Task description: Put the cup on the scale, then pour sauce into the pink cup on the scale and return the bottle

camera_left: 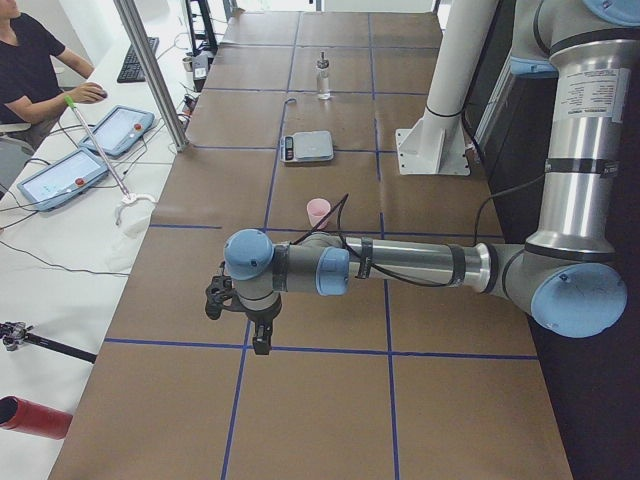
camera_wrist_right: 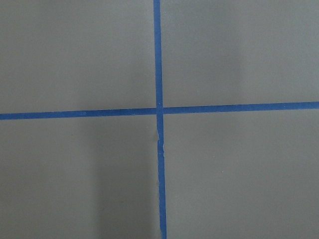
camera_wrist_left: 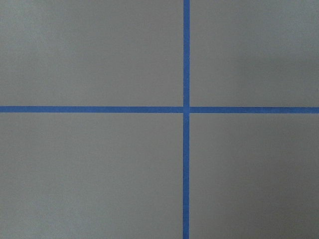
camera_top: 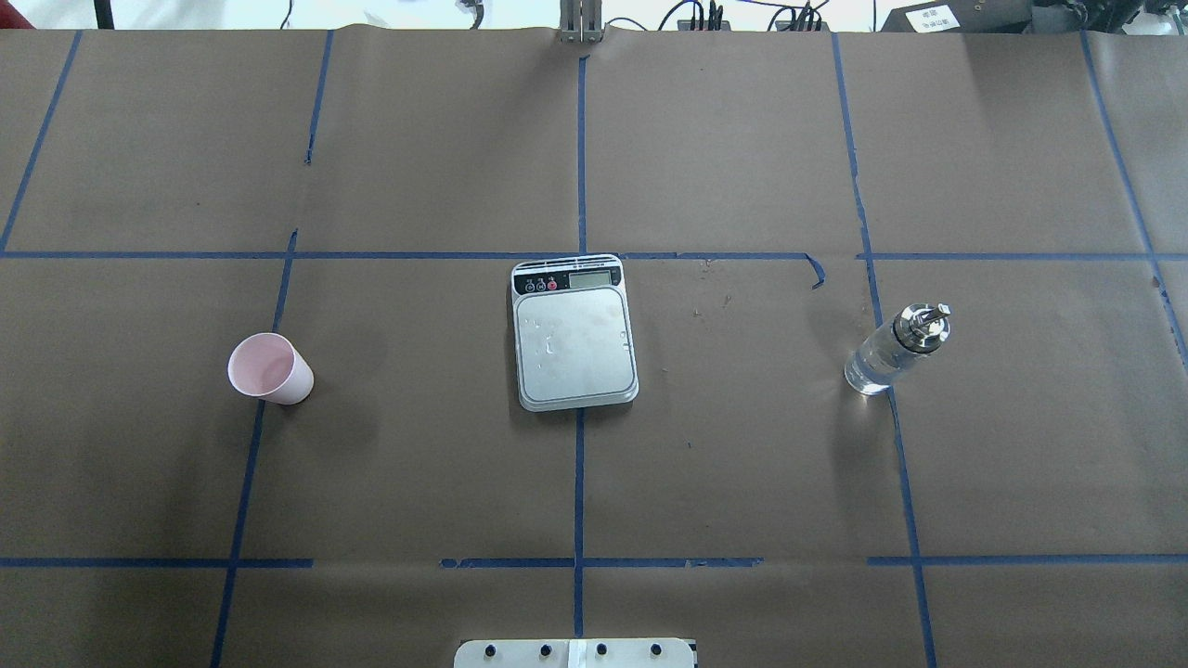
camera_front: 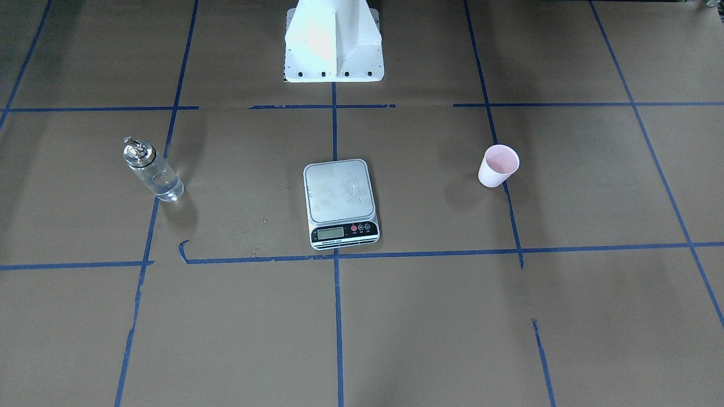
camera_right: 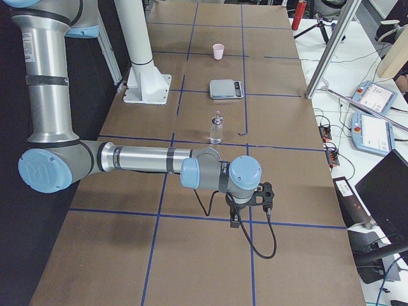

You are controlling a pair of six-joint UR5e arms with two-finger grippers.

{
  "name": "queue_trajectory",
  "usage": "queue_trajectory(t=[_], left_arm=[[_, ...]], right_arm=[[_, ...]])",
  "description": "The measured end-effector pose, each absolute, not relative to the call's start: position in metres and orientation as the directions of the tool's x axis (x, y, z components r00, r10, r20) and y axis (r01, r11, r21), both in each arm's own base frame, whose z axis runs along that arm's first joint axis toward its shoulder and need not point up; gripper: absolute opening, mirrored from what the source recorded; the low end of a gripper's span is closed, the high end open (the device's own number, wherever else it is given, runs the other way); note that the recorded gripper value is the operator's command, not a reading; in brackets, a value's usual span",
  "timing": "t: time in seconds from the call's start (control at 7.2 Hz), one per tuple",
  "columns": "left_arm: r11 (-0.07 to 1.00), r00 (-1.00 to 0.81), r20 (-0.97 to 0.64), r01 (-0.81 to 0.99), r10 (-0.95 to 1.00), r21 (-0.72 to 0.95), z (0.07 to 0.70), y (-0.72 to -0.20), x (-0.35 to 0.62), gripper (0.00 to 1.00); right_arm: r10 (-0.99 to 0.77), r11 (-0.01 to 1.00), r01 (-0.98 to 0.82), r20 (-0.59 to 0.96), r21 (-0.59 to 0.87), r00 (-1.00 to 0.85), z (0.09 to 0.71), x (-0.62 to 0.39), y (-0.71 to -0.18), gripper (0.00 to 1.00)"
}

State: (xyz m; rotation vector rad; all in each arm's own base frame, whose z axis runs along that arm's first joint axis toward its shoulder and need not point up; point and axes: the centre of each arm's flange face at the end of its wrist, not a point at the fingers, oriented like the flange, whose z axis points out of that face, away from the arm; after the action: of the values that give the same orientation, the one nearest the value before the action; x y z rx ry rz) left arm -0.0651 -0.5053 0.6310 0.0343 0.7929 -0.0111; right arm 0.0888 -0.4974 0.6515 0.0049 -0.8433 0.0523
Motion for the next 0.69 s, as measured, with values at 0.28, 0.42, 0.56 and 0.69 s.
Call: queue_trajectory(t=[0.28,0.42,0.56,0.69], left_arm=[[0.999,0.701,-0.713,0.022,0.008,0.033,0.629,-0.506,-0.065,1.0],[0.999,0.7,-0.714,0.022,0.02,0.049,0.622,-0.507,-0.065,1.0],[0.994,0.701,-0.711,0.022,0.062,0.107,0.596,-0.515,-0.064,1.0],[0.976,0.7,-0.7,0.022,0.141,0.218,0.549,-0.529,-0.061,1.0]], right_arm=[[0.044,0.999,-0.048,0.747,-0.016,0.663,0.651,0.089,-0.498,1.0],[0.043,0.999,-0.048,0.747,-0.015,0.663,0.651,0.089,-0.498,1.0],[0.043,0.999,-0.049,0.747,-0.015,0.663,0.65,0.089,-0.498,1.0],[0.042,0.999,-0.049,0.748,-0.012,0.662,0.649,0.089,-0.498,1.0]])
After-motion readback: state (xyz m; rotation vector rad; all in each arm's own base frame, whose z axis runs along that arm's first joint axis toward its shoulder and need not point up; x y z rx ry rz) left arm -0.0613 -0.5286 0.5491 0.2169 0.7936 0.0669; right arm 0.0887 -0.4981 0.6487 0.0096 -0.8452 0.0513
